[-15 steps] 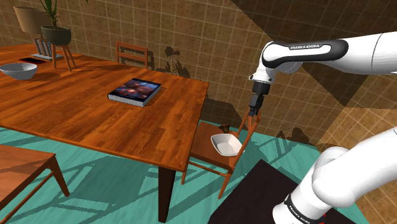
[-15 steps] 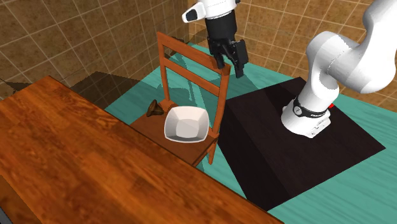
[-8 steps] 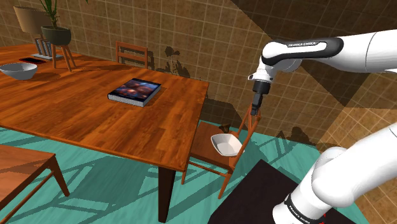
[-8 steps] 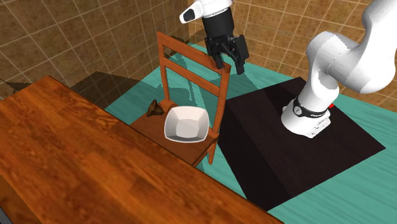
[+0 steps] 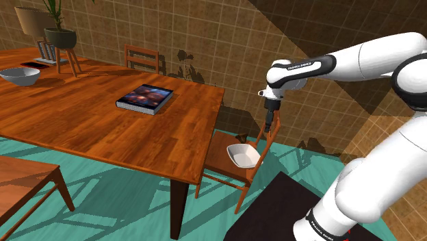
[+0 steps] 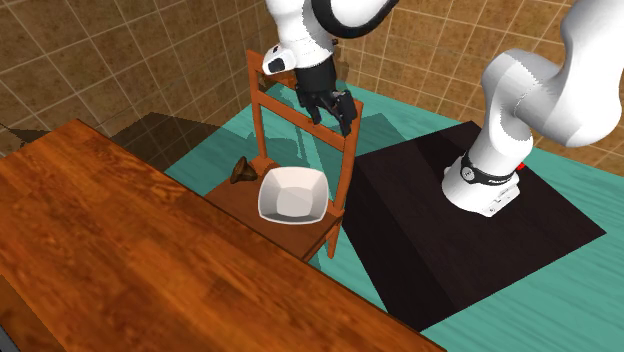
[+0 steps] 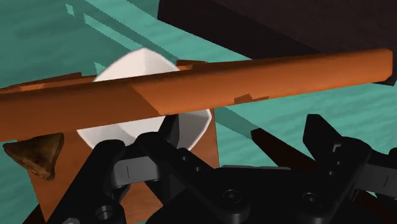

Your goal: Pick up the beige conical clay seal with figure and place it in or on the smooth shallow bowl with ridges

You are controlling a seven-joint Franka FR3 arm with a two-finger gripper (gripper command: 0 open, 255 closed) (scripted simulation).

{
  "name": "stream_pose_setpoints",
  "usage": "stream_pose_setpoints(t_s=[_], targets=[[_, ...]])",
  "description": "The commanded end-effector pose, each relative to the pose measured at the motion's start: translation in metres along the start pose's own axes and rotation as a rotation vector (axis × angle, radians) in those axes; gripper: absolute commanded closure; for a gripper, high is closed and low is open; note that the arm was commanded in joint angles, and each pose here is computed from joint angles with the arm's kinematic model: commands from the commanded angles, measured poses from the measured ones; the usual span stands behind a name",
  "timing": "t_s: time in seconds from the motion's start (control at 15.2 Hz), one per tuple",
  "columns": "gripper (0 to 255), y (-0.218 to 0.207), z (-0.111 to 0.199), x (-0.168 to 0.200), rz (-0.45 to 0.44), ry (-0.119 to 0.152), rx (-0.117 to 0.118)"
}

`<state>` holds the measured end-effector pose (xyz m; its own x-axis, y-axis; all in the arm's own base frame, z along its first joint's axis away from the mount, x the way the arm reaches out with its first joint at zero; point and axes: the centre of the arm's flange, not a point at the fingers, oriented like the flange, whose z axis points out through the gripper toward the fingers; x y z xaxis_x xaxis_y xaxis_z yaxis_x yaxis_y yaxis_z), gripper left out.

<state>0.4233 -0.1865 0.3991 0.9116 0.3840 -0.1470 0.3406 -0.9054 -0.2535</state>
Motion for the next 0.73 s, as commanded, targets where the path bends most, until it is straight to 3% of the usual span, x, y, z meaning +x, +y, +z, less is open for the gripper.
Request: stream_pose_setpoints(t_s=[0.0,0.66], targets=[[0,0.017,0.014,0.009,-0.038,-0.018,-0.041],[0,0.099,0.073,0.060,-0.216,-0.101,-0.237]])
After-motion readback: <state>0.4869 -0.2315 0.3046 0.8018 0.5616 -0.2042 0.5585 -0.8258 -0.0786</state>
